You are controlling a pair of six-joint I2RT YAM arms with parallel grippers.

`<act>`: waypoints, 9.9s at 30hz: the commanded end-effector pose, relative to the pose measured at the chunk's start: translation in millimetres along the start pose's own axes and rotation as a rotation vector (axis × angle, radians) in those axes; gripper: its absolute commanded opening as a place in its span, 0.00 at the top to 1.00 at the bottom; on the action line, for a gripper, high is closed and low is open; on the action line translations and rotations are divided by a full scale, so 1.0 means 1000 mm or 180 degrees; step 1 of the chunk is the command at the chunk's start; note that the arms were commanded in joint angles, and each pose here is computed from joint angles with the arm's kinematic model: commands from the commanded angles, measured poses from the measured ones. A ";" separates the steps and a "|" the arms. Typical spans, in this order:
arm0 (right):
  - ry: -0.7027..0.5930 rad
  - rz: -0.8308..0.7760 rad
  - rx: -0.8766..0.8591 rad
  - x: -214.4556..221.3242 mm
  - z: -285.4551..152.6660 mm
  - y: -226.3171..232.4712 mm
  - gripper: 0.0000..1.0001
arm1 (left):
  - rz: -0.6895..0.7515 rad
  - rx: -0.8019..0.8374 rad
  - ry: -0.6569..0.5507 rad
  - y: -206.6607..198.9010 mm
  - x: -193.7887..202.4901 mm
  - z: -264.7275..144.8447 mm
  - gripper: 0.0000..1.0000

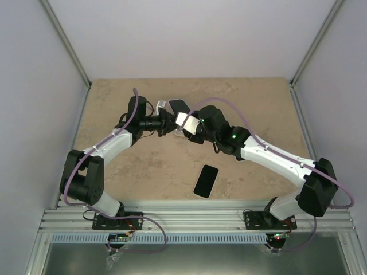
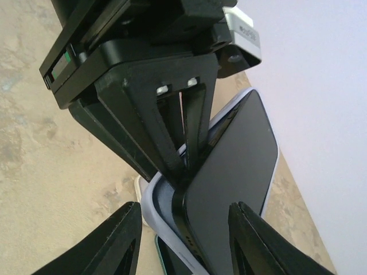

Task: Take the phone out of the phone case
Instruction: Remove the phone case from the phone, then place the phone case at the center of the board.

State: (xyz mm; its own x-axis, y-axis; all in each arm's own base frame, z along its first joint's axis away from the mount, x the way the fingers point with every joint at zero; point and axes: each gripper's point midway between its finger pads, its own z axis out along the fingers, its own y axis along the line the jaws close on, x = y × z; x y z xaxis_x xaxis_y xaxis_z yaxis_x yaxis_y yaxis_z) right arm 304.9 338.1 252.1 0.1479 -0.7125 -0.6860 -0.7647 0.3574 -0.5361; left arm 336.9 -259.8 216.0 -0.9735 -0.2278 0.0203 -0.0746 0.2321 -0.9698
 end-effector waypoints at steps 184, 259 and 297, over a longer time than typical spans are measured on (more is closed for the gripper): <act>0.0082 0.0757 0.1633 0.043 -0.096 -0.198 0.99 | 0.2306 -0.1528 0.0493 0.051 -0.069 -0.049 1.00; 0.0148 0.0839 0.1502 0.056 -0.084 -0.192 0.99 | 0.1014 -0.1712 0.0925 0.197 -0.106 -0.027 0.84; -0.0302 0.0424 0.1466 -0.001 -0.096 -0.201 0.99 | 0.2167 -0.1645 -0.1123 -0.050 -0.135 -0.103 0.00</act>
State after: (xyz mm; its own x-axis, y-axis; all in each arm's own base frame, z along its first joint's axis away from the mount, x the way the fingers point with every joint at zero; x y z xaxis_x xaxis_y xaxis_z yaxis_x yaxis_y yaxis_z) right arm 400.8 195.0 357.2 -0.0005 -0.6314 -0.7755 -0.4799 0.6805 -0.5537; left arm 454.5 -129.6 217.9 -0.7977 -0.0216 -0.6026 0.2856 0.8666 -0.4091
